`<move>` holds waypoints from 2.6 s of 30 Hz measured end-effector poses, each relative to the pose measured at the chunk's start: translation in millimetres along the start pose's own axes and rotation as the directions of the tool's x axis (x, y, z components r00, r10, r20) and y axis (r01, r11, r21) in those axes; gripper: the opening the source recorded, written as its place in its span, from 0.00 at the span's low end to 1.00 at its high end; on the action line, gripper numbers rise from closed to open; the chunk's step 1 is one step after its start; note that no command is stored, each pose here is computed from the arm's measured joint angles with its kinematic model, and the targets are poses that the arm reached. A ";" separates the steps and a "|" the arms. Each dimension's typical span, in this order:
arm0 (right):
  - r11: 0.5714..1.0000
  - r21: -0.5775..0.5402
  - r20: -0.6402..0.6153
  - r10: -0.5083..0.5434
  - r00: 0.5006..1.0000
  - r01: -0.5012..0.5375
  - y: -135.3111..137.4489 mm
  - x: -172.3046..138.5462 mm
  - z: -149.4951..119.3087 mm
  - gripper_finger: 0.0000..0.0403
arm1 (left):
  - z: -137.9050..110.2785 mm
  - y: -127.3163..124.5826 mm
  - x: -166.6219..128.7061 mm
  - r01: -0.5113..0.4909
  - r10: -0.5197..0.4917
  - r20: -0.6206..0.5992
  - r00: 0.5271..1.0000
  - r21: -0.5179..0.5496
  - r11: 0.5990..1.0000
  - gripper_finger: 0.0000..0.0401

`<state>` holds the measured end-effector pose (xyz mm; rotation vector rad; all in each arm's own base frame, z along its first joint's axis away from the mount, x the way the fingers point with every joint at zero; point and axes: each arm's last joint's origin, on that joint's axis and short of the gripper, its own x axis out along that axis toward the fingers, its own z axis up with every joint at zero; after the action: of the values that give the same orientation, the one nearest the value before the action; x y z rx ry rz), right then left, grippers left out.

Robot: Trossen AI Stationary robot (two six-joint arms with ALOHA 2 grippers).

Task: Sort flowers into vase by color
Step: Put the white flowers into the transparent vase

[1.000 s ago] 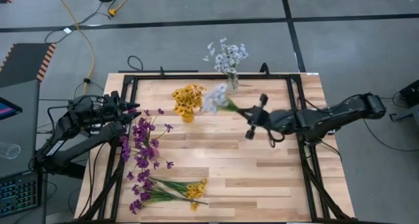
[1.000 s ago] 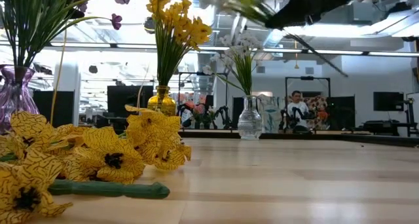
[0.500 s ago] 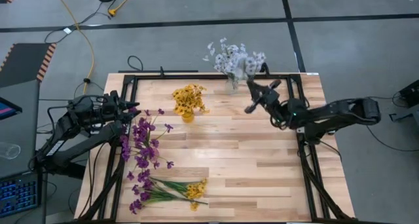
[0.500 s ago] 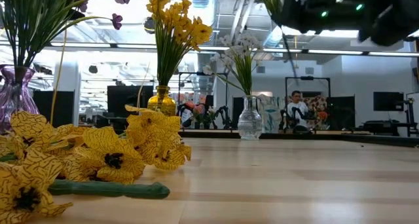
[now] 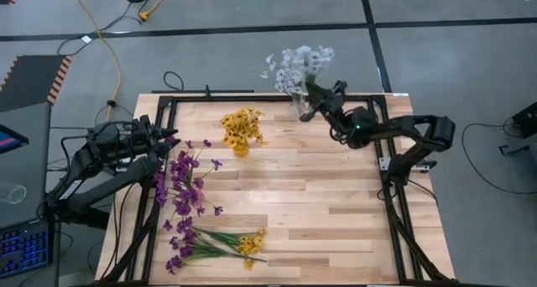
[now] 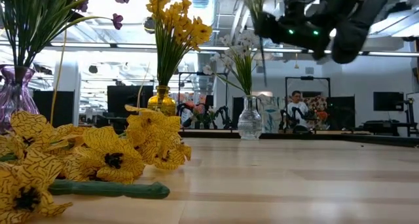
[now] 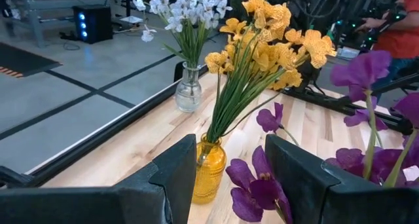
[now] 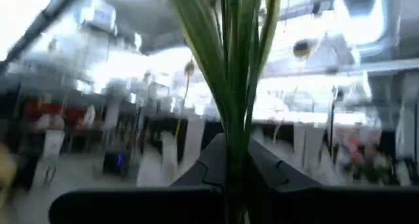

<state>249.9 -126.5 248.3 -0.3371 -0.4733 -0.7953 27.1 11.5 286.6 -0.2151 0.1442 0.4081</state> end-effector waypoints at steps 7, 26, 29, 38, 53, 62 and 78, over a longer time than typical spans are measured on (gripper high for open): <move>0.999 -0.029 0.008 -0.036 0.999 0.036 -1.1 30.0 -17.4 0.13 | 0.0 0.0 0.0 0.000 0.000 0.000 1.000 0.000 1.000 0.42; 0.997 -0.055 -0.004 -0.058 0.998 0.057 -11.1 44.8 -35.3 0.13 | 0.0 0.1 0.0 -0.003 0.003 0.000 1.000 -0.005 1.000 0.42; 0.997 -0.051 -0.015 -0.053 0.999 0.052 -9.8 45.9 -41.9 0.13 | 0.1 0.1 0.0 -0.003 0.003 0.001 1.000 -0.006 1.000 0.42; 0.998 -0.039 -0.044 -0.044 0.998 0.042 -1.4 58.3 -65.8 0.13 | 0.1 0.6 -0.1 -0.020 0.020 0.003 1.000 -0.009 1.000 0.42; 0.986 -0.149 -0.091 -0.089 0.992 0.075 20.6 53.0 -64.7 0.13 | 0.2 0.7 -0.1 -0.026 0.026 0.005 1.000 -0.013 1.000 0.42; 0.977 -0.198 -0.223 -0.117 0.968 0.073 41.0 45.3 -70.3 0.13 | 0.2 0.7 -0.1 -0.026 0.026 0.004 1.000 -0.013 1.000 0.42; 0.962 -0.256 -0.320 -0.181 0.930 0.100 49.5 39.4 -75.9 0.13 | 0.2 0.7 -0.1 -0.025 0.025 0.004 1.000 -0.013 1.000 0.42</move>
<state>331.7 -152.4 199.3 -0.3788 -0.0752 -1.0328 26.8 12.1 286.7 -0.2254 0.1402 0.4347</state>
